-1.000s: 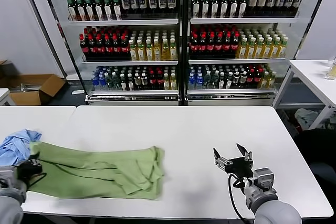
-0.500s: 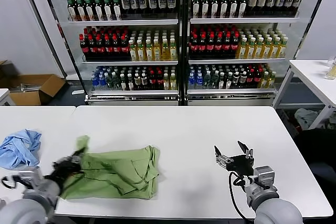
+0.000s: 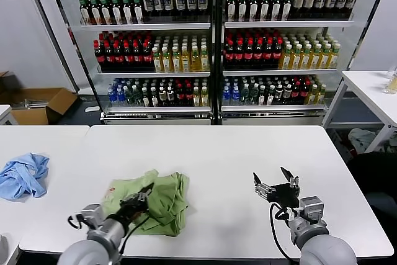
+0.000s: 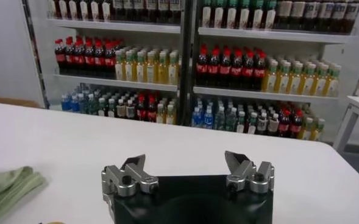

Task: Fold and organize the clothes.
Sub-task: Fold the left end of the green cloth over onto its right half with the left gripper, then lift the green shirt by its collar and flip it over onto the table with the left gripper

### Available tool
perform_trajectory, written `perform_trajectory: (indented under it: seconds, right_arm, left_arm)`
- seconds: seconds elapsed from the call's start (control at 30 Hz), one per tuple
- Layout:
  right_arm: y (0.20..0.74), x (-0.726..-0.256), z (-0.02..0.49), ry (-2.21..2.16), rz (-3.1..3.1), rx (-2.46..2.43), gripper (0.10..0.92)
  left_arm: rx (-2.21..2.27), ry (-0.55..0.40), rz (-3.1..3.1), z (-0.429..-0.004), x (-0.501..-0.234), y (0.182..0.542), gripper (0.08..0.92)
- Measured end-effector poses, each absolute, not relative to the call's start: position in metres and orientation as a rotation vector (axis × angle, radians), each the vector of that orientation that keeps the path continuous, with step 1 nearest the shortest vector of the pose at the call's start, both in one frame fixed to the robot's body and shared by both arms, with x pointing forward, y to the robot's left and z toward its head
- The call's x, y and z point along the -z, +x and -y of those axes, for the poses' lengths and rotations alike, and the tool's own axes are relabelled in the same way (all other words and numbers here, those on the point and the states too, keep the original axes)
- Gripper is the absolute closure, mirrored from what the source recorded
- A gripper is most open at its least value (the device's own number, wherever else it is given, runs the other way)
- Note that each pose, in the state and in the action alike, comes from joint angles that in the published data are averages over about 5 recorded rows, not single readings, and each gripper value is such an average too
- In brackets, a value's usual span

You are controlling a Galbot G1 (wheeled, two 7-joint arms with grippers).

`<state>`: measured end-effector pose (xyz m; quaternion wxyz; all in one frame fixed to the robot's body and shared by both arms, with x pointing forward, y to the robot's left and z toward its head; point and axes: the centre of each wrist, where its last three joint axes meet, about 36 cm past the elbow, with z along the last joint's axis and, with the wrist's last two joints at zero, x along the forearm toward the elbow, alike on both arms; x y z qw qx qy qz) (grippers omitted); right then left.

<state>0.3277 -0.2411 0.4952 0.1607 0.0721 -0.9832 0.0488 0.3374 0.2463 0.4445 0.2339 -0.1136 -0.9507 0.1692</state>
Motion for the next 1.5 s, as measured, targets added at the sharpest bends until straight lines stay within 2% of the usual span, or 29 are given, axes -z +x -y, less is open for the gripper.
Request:
perform_trajectory:
  seconds: [0.13, 0.3, 0.5, 0.7, 0.87, 1.03, 1.3, 1.5]
  right_arm:
    - [0.328, -0.495, 0.241, 0.206, 2.807, -0.142, 0.199]
    - [0.328, -0.496, 0.241, 0.207, 2.81, -0.143, 0.2]
    - [0.328, -0.498, 0.24, 0.211, 2.817, -0.142, 0.2]
    - [0.33, -0.499, 0.24, 0.215, 2.823, -0.141, 0.199]
    - [0.33, -0.499, 0.239, 0.22, 2.826, -0.133, 0.2]
    - [0.33, -0.498, 0.24, 0.218, 2.824, -0.133, 0.199]
    - [0.328, -0.5, 0.243, 0.211, 2.827, -0.143, 0.2]
    - [0.329, -0.5, 0.243, 0.212, 2.83, -0.143, 0.2]
  left_arm:
    - [-0.498, -0.318, 2.612, -0.233, -0.435, 0.346, 0.91]
    - [-0.535, -0.328, 2.615, -0.22, -0.427, 0.357, 0.848]
    - [-0.587, -0.369, 2.624, -0.211, -0.426, 0.359, 0.641]
    - [-0.59, -0.403, 2.684, -0.219, -0.445, 0.348, 0.467]
    - [-0.442, -0.309, 2.735, -0.25, -0.449, 0.338, 0.329]
    - [-0.259, -0.159, 2.713, -0.279, -0.435, 0.335, 0.202]
    - [-0.114, 0.011, 2.631, -0.311, -0.412, 0.34, 0.177]
    - [-0.093, 0.078, 2.589, -0.329, -0.402, 0.343, 0.177]
